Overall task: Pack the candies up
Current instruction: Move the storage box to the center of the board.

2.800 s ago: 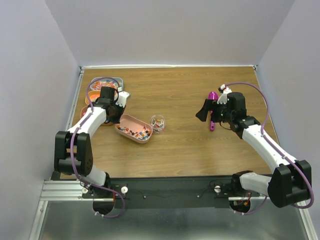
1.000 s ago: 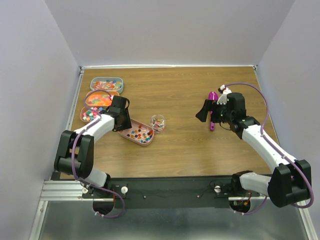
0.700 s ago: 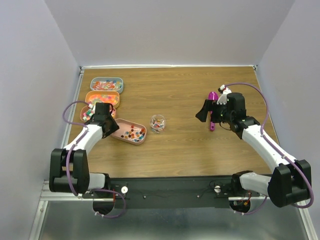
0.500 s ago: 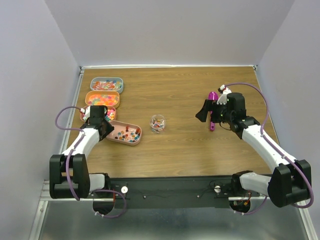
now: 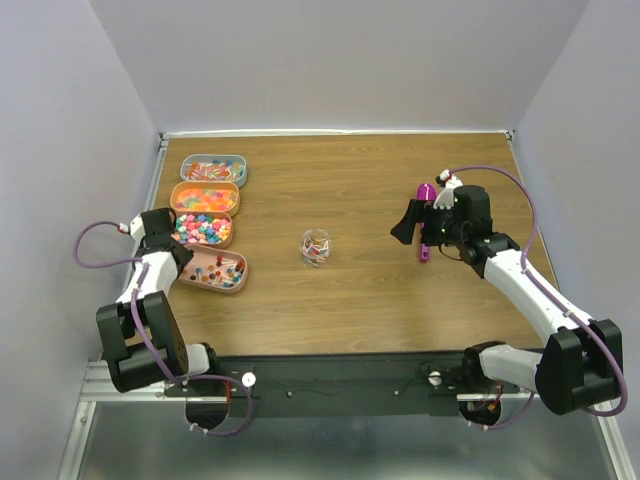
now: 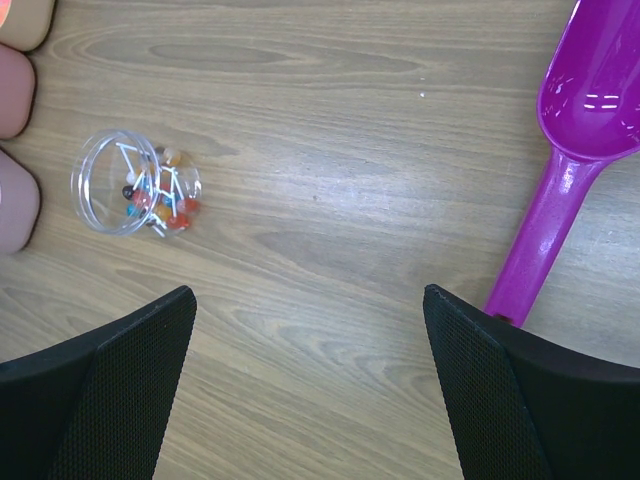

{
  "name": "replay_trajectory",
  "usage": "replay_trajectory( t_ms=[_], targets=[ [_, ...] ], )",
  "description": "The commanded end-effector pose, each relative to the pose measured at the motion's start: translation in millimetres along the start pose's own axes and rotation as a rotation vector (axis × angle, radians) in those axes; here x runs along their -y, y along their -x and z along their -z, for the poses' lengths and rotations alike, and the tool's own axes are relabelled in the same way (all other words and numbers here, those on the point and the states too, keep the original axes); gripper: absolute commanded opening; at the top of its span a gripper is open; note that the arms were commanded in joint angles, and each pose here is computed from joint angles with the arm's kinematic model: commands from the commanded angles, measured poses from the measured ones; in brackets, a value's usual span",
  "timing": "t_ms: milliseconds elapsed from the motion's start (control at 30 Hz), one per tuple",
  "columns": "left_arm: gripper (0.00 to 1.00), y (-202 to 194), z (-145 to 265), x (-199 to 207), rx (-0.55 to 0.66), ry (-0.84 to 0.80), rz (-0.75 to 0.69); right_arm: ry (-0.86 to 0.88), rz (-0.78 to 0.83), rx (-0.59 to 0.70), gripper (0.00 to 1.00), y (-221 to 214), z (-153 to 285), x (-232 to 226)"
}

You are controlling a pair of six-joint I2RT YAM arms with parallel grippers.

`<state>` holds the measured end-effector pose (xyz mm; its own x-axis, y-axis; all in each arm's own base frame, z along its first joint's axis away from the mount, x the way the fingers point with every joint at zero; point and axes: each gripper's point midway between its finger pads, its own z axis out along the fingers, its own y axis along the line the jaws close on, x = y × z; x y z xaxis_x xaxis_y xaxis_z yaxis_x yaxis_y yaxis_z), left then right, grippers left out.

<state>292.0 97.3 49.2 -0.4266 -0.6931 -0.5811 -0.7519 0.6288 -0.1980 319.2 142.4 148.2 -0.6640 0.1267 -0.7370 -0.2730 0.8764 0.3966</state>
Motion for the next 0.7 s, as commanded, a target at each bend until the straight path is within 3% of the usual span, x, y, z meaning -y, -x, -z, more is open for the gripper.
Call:
replay_trajectory(
  t_ms=[0, 300, 667],
  targets=[
    [0.38, 29, -8, -16, 0.068, 0.040, 0.031, 0.030, 0.000, -0.008, 1.00, -4, -3, -5],
    [0.38, 59, -16, -39, 0.122, 0.057, 0.150, 0.024, 0.001, -0.019, 1.00, -7, -5, -3],
    [0.37, 75, -26, -19, 0.106, -0.059, 0.222, 0.011, 0.000, -0.031, 1.00, -11, -8, 1]
  ],
)
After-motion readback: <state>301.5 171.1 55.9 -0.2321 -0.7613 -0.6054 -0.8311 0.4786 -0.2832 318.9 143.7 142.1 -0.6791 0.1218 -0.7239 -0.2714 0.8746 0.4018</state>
